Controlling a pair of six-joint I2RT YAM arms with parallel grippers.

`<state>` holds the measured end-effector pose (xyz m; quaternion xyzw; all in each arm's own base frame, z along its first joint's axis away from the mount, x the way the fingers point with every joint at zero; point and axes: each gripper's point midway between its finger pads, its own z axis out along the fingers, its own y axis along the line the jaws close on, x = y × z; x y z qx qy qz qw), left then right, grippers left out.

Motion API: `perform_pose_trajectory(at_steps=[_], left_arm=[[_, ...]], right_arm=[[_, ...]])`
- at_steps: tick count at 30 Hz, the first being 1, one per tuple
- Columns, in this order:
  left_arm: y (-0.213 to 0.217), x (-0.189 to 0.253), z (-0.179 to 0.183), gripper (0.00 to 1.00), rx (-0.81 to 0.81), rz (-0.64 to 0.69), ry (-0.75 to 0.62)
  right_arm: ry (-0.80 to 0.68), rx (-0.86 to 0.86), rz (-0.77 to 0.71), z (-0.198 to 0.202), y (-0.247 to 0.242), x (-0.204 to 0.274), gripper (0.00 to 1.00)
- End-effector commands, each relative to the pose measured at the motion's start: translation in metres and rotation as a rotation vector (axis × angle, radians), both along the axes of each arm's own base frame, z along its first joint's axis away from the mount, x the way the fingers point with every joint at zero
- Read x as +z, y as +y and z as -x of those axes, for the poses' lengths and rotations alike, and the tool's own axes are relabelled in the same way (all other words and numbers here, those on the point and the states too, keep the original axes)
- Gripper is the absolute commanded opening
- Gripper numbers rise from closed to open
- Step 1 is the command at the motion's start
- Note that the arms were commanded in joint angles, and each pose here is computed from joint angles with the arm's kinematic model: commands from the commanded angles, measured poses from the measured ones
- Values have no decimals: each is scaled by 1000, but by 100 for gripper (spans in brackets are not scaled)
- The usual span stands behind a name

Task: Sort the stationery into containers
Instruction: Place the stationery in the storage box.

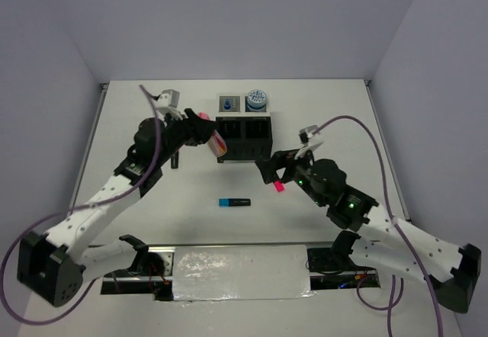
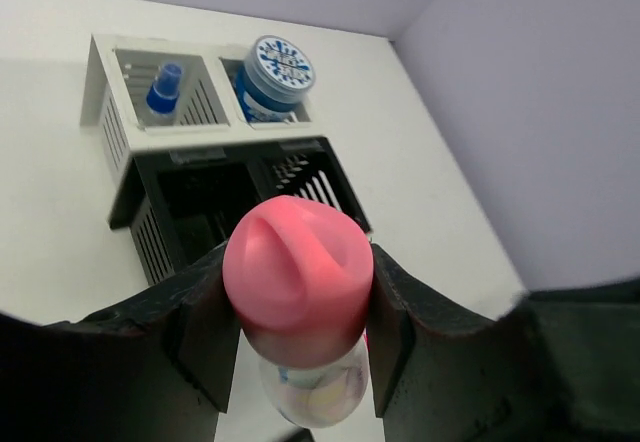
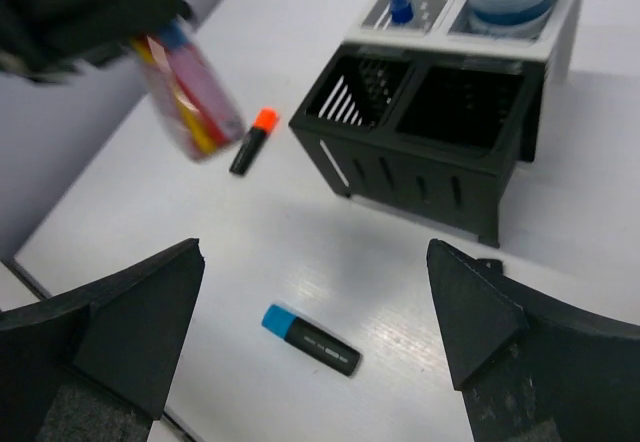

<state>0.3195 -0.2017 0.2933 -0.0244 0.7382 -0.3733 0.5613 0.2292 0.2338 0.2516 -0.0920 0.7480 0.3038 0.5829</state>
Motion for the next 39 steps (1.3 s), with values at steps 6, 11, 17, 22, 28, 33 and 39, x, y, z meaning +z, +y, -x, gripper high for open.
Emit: perform_pose_trajectory(at_steps=[6, 11, 17, 22, 28, 33, 39], left_arm=[[-44, 46, -97, 0, 114, -125, -372], [-54, 31, -126, 0, 157, -191, -382], [-51, 15, -138, 0, 194, -252, -387], [-52, 2, -134, 0, 173, -259, -379], [-53, -19, -125, 4, 154, -255, -354], [-54, -29, -121, 9, 150, -265, -337], [-53, -27, -119, 74, 162, -257, -325]], right_arm=[[-16, -85, -10, 15, -52, 18, 100], [-3, -62, 9, 23, -56, 8, 100], [-4, -54, 41, 24, -57, 5, 100], [-8, -49, 42, 20, -52, 4, 100], [0, -41, 45, 18, -48, 2, 100], [9, -37, 48, 18, -46, -3, 100], [20, -38, 64, 15, -44, -11, 100]])
